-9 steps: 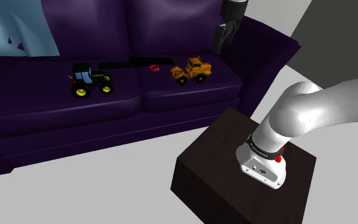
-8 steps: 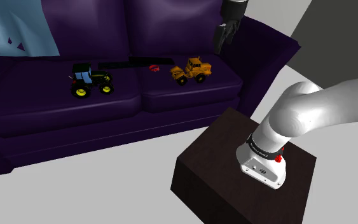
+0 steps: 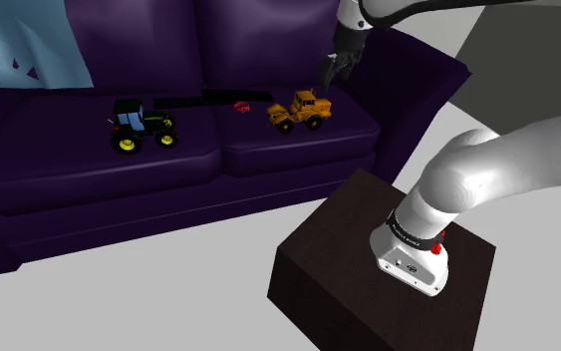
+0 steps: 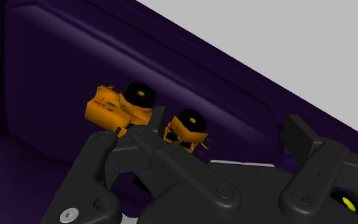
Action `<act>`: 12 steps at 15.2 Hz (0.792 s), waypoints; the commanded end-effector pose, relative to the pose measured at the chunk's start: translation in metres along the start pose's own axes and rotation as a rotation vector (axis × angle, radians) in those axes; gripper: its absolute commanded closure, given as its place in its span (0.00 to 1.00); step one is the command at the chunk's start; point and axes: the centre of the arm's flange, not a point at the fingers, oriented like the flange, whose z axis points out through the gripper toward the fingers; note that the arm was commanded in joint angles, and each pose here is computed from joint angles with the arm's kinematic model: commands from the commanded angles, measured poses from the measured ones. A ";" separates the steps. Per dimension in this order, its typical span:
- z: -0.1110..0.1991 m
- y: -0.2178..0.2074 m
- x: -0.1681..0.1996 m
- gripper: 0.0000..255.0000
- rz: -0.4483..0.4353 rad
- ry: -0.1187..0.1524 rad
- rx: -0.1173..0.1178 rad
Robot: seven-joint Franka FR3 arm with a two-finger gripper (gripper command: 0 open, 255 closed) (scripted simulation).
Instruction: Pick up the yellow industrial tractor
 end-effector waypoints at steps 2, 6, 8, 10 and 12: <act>0.029 0.017 0.015 0.00 0.064 0.049 0.009; 0.067 0.041 0.036 0.00 0.147 0.108 0.021; 0.086 0.054 0.046 0.00 0.189 0.137 0.028; 0.104 0.067 0.056 0.00 0.231 0.167 0.034; 0.122 0.080 0.066 0.00 0.273 0.196 0.040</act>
